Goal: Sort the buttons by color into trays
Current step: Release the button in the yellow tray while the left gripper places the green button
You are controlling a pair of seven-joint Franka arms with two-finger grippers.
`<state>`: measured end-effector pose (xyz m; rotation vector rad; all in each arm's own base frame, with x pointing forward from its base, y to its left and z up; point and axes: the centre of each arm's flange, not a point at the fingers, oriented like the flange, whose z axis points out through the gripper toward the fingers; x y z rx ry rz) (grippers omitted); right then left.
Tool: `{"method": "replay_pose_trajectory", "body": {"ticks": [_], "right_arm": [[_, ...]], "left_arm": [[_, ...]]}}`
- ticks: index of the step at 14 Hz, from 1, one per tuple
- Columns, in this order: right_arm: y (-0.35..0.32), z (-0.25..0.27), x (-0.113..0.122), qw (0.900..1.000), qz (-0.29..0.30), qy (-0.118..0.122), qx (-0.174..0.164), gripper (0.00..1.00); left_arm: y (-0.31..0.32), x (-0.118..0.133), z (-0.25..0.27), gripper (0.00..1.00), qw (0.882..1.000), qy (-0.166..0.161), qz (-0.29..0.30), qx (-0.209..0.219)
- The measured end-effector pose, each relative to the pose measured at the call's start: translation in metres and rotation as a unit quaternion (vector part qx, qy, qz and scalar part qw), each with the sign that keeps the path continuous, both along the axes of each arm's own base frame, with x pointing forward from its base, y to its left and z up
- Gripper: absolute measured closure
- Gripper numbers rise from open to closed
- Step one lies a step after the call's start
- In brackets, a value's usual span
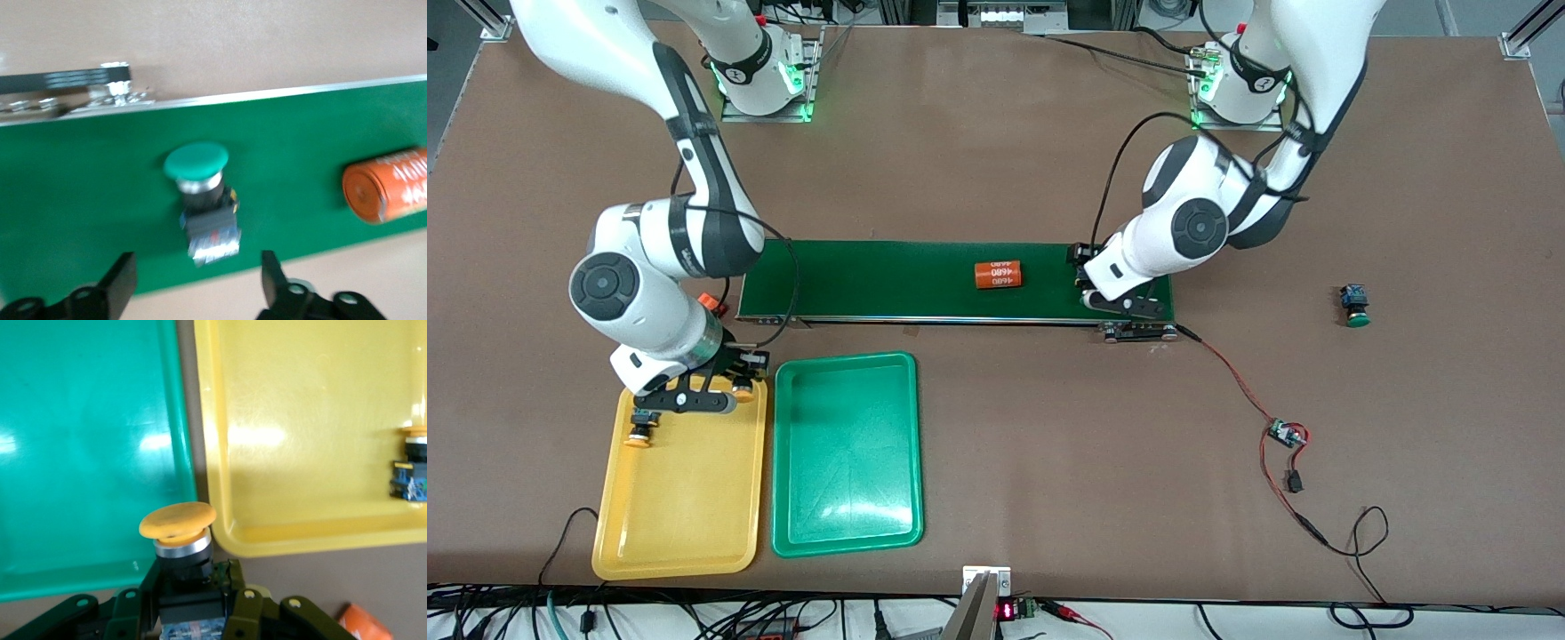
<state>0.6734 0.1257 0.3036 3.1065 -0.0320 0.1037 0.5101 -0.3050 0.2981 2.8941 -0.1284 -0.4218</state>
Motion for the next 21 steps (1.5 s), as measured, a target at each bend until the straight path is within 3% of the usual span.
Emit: {"method": "replay_pose_trajectory", "body": {"ticks": [1, 3, 5, 7, 10, 12, 15, 19, 21], "right_arm": [[-0.006, -0.011, 0.004, 1.0, 0.001, -0.005, -0.002, 0.59], [-0.026, -0.034, 0.011, 1.0, 0.002, -0.009, -0.012, 0.59], [-0.051, -0.056, 0.017, 1.0, 0.002, -0.013, -0.019, 0.59], [-0.076, -0.073, 0.019, 1.0, 0.003, -0.01, -0.024, 0.59], [-0.098, -0.085, 0.021, 1.0, 0.002, -0.008, -0.026, 0.59], [-0.1, -0.088, 0.022, 1.0, 0.002, -0.011, -0.027, 0.53], [-0.099, -0.085, 0.024, 1.0, 0.002, -0.017, -0.026, 0.23], [-0.09, -0.079, 0.026, 1.0, 0.005, -0.021, -0.02, 0.03], [-0.072, -0.07, 0.02, 1.0, 0.002, -0.021, -0.007, 0.0]], "left_arm": [[0.009, 0.001, 0.023, 0.01, 1.0, 0.006, -0.001, 0.007], [0.039, 0.005, 0.062, 0.0, 0.999, 0.018, -0.003, 0.035], [0.086, 0.017, 0.081, 0.0, 0.994, 0.009, -0.013, 0.107], [0.131, 0.03, 0.077, 0.0, 0.983, -0.005, -0.023, 0.184], [0.208, 0.051, 0.057, 0.0, 0.97, 0.005, 0.006, 0.242], [0.257, 0.055, 0.04, 0.0, 0.969, 0.03, 0.014, 0.246], [0.318, 0.055, 0.014, 0.0, 0.97, 0.049, 0.007, 0.238], [0.388, 0.047, -0.024, 0.0, 0.977, -0.001, -0.013, 0.213], [0.405, 0.037, -0.042, 0.0, 0.978, -0.031, -0.017, 0.207]]}}
